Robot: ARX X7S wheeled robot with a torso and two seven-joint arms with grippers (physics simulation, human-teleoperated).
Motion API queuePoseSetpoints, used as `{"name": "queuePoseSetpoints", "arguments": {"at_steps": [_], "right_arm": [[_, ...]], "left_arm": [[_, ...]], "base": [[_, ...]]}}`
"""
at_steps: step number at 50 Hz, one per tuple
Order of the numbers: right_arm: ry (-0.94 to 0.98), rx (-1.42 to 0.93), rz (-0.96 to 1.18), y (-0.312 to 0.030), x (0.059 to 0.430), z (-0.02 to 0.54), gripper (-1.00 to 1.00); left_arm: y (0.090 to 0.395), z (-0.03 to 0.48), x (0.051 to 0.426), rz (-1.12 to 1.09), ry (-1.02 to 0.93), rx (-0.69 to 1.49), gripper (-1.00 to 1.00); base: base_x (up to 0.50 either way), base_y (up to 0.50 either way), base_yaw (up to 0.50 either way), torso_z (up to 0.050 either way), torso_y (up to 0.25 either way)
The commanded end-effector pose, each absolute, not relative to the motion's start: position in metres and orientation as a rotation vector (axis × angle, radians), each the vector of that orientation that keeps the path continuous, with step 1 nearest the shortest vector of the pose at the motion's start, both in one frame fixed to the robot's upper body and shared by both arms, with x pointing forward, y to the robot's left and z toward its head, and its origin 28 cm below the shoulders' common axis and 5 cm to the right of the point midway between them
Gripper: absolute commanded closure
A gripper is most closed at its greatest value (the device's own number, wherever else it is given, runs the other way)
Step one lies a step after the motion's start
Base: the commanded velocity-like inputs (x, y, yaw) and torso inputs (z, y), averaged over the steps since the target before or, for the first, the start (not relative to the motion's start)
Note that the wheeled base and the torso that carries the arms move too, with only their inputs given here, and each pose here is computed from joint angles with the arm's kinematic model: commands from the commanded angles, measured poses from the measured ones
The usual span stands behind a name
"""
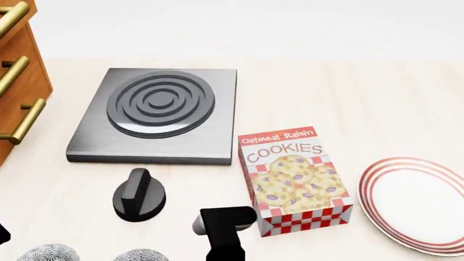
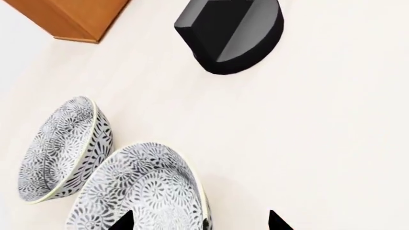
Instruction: Pick the akita bowl from table center and place it on the plate.
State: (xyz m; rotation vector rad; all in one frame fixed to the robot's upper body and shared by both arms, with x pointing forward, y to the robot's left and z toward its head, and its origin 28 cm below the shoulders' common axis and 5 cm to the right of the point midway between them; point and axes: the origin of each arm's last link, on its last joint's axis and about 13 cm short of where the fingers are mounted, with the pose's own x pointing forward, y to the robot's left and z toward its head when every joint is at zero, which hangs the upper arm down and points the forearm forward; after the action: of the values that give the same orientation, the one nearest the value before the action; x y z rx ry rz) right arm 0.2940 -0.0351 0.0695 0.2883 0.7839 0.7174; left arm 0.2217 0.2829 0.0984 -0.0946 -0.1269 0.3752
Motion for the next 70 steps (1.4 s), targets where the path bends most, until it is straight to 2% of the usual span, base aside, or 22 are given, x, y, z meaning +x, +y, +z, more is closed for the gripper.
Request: {"name": "queuePoseSetpoints", "arguments": {"at_steps": [1, 6, 7, 21, 26, 35, 43, 49, 58, 70], "right_arm": [[0.808, 0.288, 0.722, -0.035, 0.292, 0.063, -1.00], [0.806, 0.286, 0.731, -0.034, 0.292, 0.062, -1.00], [0.806, 0.285, 0.733, -0.034, 0.292, 0.062, 1.00], [0.781, 0.287, 0.727, -0.034, 0.291, 0.067, 1.00], [0.645, 0.283, 0.681, -0.040, 0.293, 0.088, 1.00], [0.241, 0.158, 0.572, -0.062, 0.281, 0.156, 1.00], [-0.029, 0.065, 0.423, -0.092, 0.259, 0.203, 1.00], [-0.208, 0.065, 0.226, -0.122, 0.240, 0.226, 1.00], [-0.370, -0.012, 0.029, -0.147, 0.223, 0.243, 1.00], [-0.415, -0.031, -0.142, -0.172, 0.218, 0.243, 1.00]], "left_arm": [[0.284, 0.099, 0.222, 0.377, -0.129, -0.097, -1.00], [0.284, 0.099, 0.221, 0.378, -0.130, -0.098, -1.00], [0.284, 0.099, 0.222, 0.379, -0.129, -0.098, -1.00], [0.282, 0.101, 0.220, 0.370, -0.131, -0.100, -1.00], [0.282, 0.101, 0.221, 0.370, -0.131, -0.100, -1.00], [0.280, 0.099, 0.220, 0.361, -0.129, -0.099, -1.00], [0.280, 0.100, 0.220, 0.357, -0.128, -0.100, -1.00], [0.278, 0.100, 0.220, 0.350, -0.127, -0.097, -1.00], [0.278, 0.101, 0.220, 0.347, -0.128, -0.096, -1.00], [0.278, 0.102, 0.219, 0.347, -0.129, -0.096, -1.00]], "base": [[0.00, 0.00, 0.00, 0.000, 0.000], [0.00, 0.00, 0.00, 0.000, 0.000], [0.00, 0.00, 0.00, 0.000, 0.000], [0.00, 0.00, 0.00, 0.000, 0.000], [0.00, 0.00, 0.00, 0.000, 0.000], [0.00, 0.00, 0.00, 0.000, 0.000], [0.00, 0.00, 0.00, 0.000, 0.000], [0.00, 0.00, 0.00, 0.000, 0.000], [0.00, 0.00, 0.00, 0.000, 0.000], [0.00, 0.00, 0.00, 0.000, 0.000]]}}
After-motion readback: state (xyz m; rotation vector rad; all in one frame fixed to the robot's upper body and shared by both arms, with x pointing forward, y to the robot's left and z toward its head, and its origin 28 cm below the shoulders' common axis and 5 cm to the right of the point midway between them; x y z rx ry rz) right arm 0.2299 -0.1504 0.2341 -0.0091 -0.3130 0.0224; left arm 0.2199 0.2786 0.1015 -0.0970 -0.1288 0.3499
